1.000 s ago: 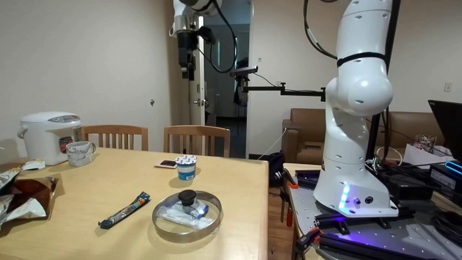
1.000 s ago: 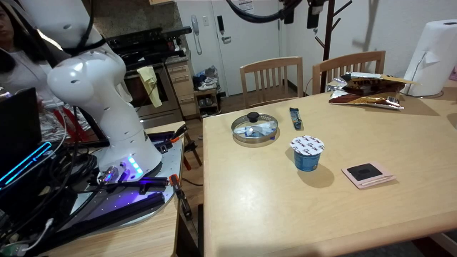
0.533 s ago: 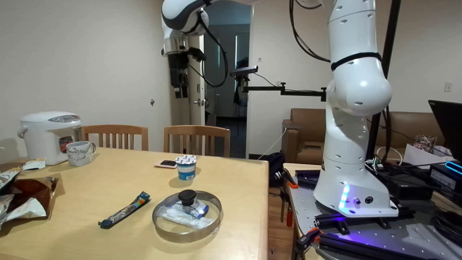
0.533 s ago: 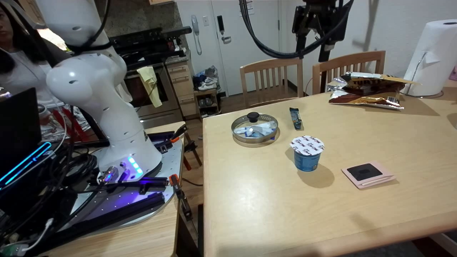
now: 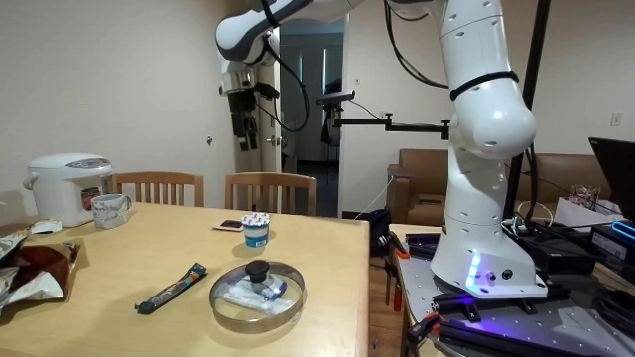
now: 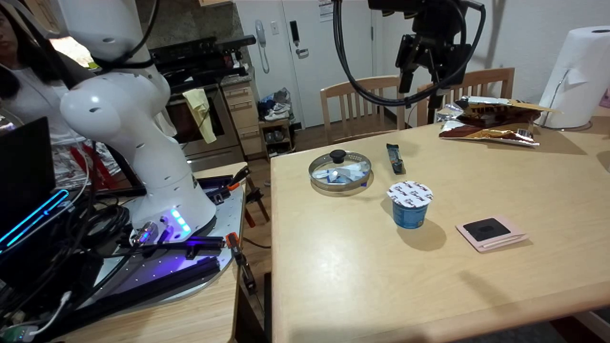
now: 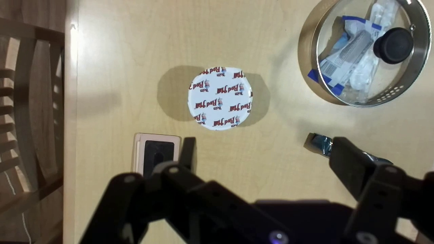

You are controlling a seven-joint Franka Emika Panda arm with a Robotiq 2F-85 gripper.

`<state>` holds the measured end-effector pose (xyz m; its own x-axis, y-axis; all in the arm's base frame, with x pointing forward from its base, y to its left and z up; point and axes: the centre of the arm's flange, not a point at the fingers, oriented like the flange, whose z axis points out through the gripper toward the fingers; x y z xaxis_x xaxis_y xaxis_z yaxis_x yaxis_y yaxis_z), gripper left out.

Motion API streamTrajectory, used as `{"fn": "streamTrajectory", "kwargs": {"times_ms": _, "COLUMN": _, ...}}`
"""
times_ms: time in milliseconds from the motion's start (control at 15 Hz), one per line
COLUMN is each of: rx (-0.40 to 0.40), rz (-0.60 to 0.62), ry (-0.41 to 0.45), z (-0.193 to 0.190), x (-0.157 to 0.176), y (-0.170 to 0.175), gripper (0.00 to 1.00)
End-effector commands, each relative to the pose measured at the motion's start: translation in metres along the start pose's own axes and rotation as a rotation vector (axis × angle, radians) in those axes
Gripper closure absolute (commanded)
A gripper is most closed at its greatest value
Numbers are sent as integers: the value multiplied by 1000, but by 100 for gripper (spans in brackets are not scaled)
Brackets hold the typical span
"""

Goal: Push the blue cup backwards

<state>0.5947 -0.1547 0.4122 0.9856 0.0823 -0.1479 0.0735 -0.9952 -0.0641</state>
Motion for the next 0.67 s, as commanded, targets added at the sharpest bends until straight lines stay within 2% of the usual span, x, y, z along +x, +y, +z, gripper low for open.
{"fn": "streamTrajectory", "kwargs": {"times_ms": 0, "rx": -38, "rz": 45, "ry": 50, "z": -6, "x": -8, "y": -1, "gripper": 0}}
{"fn": "streamTrajectory", "kwargs": {"times_ms": 267, "rx": -27, "rz": 34, "ry": 77, "z": 12, "x": 7, "y": 3, "gripper": 0}}
{"fn": "streamTrajectory", "kwargs": {"times_ms": 600, "rx": -49, "rz": 3, "ry": 150, "z": 44, "x": 30, "y": 5, "gripper": 0}}
